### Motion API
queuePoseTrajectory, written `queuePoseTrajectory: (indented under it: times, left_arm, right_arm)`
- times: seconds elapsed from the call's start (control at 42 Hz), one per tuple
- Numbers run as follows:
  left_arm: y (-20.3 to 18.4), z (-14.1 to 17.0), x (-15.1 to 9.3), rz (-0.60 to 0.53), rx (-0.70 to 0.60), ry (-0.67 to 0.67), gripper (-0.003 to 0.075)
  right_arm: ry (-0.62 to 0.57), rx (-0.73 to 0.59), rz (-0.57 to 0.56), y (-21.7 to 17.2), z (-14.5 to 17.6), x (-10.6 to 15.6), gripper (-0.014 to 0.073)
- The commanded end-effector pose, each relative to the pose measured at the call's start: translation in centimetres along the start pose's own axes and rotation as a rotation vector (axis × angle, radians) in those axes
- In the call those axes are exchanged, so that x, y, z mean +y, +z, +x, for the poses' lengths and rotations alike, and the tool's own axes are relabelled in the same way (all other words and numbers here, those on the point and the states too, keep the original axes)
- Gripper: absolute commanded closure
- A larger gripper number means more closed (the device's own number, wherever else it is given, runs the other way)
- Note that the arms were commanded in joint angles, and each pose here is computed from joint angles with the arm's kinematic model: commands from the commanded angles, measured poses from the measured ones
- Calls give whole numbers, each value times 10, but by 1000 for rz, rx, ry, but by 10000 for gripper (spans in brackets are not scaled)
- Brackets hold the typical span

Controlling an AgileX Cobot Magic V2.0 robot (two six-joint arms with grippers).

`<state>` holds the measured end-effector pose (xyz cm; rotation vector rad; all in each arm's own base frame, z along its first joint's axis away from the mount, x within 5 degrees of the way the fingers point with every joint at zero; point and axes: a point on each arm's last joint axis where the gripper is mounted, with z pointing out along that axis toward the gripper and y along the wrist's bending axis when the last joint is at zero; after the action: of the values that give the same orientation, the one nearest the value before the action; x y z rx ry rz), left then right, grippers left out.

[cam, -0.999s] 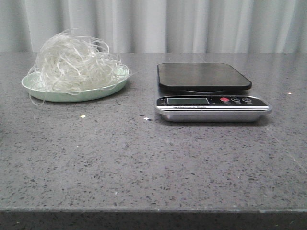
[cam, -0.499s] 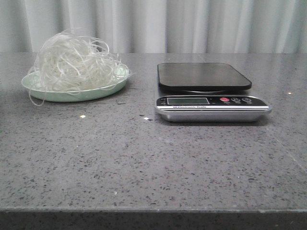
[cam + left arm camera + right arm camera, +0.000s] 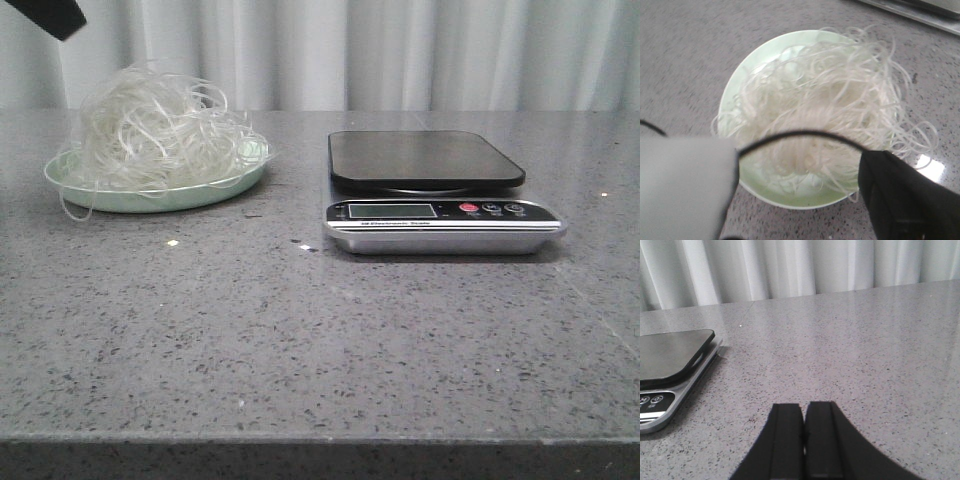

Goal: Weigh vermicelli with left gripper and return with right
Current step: 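Lower the left gripper into the vermicelli on the green plate and grasp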

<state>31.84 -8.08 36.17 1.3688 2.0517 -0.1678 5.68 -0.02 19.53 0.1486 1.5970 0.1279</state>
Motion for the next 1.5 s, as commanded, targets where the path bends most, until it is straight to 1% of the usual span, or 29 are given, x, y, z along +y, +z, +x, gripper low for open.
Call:
queuePoseTrajectory:
  times: [0.0, 0.071, 0.166, 0.357, 0.595, 0.69, 0.761, 0.809, 0.88, 0.975, 0.999, 1.07, 1.284, 1.475]
  left_arm:
    - [-7, -19, -5, -14, -80, 69, 174]
    - [4, -23, -7, 6, -77, 108, 174]
    - [16, -24, -4, -4, -72, 117, 174]
    - [36, -21, 5, -22, -64, 100, 174]
    - [65, -12, 9, 36, -19, 75, 174]
    - [69, -10, 10, 43, -14, 72, 181]
    - [69, -10, 10, 43, -14, 72, 218]
    - [69, -10, 10, 43, -14, 72, 274]
    - [69, -10, 9, 47, -12, 72, 386]
    - [69, -10, 9, 55, -9, 72, 569]
    - [69, -10, 8, 60, -7, 72, 599]
    - [69, -10, 8, 62, -6, 72, 567]
    - [50, -22, 10, 46, -34, 97, 576]
    - [11, -44, 14, -49, -111, 135, 576]
  right_arm:
    - [-14, -107, -3, -2, -11, 1, 444]
    - [-14, -107, -3, -2, -11, 1, 444]
    - [-14, -107, -3, -2, -11, 1, 444]
    - [-14, -107, -3, -2, -11, 1, 444]
    - [-14, -107, -3, -2, -11, 1, 444]
    - [-14, -107, -3, -2, -11, 1, 444]
    - [-14, -107, -3, -2, -11, 1, 444]
    - [-14, -107, -3, -2, -11, 1, 444]
    - [-14, -107, -3, -2, -11, 1, 444]
    - [-14, -107, -3, -2, -11, 1, 444]
    - [-14, -107, -3, -2, -11, 1, 444]
    - [-14, -107, -3, -2, -11, 1, 444]
    - [-14, -107, -3, -2, -11, 1, 444]
    - [-14, -107, -3, -2, -11, 1, 444]
